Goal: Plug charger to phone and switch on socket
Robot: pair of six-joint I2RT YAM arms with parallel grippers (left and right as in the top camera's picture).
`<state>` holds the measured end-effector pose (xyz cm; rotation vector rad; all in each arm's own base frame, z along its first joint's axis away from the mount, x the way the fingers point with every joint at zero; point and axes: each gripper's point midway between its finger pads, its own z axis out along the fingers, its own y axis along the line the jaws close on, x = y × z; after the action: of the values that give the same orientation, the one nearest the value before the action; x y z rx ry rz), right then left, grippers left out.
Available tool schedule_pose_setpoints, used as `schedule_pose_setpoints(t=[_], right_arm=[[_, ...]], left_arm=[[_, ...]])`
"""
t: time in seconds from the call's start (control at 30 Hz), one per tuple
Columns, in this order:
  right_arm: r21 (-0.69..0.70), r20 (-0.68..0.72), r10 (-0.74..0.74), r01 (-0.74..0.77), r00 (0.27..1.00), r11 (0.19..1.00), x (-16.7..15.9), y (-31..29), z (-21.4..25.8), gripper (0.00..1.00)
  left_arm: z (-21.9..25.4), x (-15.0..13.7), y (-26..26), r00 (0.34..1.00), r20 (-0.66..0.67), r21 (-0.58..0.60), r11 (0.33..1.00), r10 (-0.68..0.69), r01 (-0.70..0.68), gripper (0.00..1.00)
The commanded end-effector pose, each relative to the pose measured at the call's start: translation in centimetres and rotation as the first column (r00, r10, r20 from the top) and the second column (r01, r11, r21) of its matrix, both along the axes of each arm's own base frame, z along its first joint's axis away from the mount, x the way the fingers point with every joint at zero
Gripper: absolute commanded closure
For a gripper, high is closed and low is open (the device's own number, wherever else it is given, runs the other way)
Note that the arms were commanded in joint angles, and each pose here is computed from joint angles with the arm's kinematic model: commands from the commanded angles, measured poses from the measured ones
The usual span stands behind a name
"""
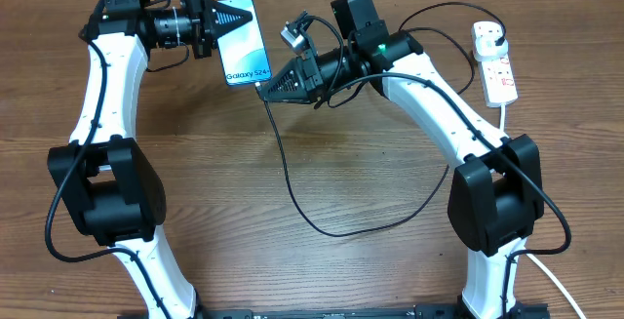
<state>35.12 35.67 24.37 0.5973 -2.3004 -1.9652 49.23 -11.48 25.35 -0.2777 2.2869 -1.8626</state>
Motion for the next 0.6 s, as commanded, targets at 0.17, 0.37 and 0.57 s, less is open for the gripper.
schedule_pose_setpoints(t=[0.17,0.37,0.57], right_arm=[[-0.011,-0.016,-0.004,0.004,1.0,1.0,0.2,0.27,-0.65,0.96],[-0.009,-0.013,-0.004,0.004,1.0,1.0,0.24,0.27,-0.63,0.96],[-0.018,-0.015,-0.018,0.018,1.0,1.0,0.57,0.36,-0.65,0.96]], left_arm=[[1.11,-0.54,-1.78,0.999,0.02,-0.016,0.999,-0.04,0.041,0.95],[1.14,-0.49,-1.78,0.999,0.023,-0.016,0.999,-0.04,0.04,0.96],[1.15,-0.51,-1.79,0.999,0.022,-0.017,0.999,-0.041,0.041,0.95]])
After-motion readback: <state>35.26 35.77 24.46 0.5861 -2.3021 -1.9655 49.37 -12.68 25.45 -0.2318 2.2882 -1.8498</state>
